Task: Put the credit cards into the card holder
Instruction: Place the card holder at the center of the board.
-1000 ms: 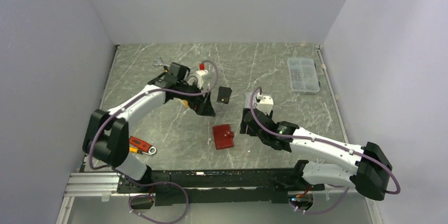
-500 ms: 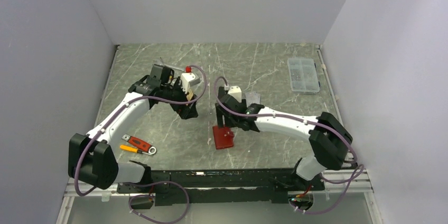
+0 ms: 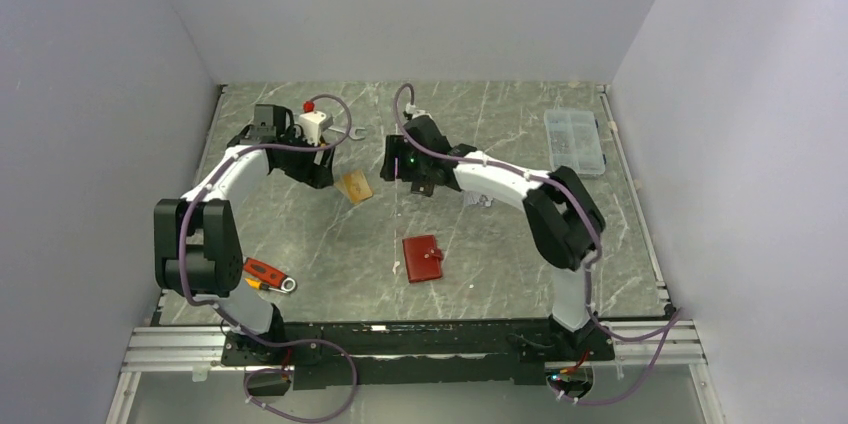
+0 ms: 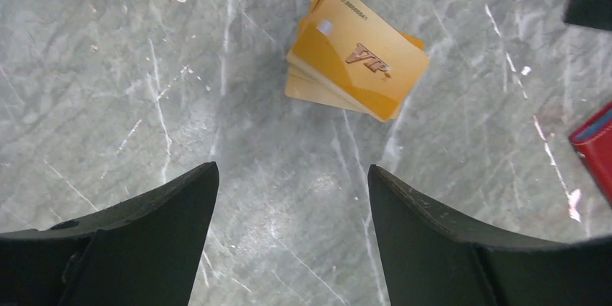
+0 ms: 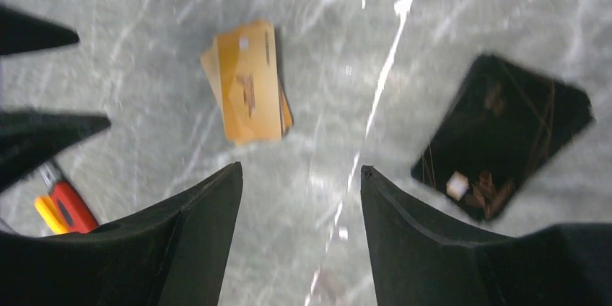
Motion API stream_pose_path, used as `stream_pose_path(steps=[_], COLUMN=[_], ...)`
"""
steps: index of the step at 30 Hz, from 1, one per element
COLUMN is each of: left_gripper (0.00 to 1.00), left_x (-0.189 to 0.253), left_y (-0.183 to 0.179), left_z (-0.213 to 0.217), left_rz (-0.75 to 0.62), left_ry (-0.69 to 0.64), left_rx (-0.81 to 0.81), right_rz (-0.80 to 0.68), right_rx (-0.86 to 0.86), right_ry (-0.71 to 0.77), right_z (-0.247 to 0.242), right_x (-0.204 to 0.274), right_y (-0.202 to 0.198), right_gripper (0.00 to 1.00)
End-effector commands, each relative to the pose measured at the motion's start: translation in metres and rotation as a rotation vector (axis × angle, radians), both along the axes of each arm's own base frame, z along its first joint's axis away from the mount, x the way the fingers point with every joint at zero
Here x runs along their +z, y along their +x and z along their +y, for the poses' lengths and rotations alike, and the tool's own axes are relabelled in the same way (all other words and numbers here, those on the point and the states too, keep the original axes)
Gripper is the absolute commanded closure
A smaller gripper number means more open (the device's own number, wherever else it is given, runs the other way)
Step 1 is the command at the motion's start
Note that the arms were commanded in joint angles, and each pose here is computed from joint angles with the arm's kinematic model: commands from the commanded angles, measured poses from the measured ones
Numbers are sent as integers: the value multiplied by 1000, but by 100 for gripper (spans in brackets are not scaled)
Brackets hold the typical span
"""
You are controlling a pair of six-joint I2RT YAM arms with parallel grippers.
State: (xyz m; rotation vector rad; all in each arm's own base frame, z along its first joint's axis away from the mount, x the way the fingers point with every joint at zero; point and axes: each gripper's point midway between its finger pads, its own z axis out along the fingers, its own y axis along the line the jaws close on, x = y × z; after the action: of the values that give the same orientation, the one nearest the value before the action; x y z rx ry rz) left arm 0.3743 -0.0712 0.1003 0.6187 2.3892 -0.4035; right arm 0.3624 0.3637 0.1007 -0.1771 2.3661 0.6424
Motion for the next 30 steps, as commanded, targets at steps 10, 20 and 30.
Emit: stream_pose_path(steps=[10, 20, 30], left_gripper=[20, 19, 22], left_x=[3, -4, 37], left_y=[61, 74, 47], left_z=[14, 0, 24], left_rz=[-175, -237, -143], left_ry=[157, 234, -11], left_rx=[-41, -158, -76], right_rz=[145, 154, -52], right_rx=[107, 113, 113], right_ry=[369, 393, 33], right_z=[68, 83, 86], right_x=[-26, -44, -49], right_y=[67, 83, 108], right_gripper=[37, 43, 30])
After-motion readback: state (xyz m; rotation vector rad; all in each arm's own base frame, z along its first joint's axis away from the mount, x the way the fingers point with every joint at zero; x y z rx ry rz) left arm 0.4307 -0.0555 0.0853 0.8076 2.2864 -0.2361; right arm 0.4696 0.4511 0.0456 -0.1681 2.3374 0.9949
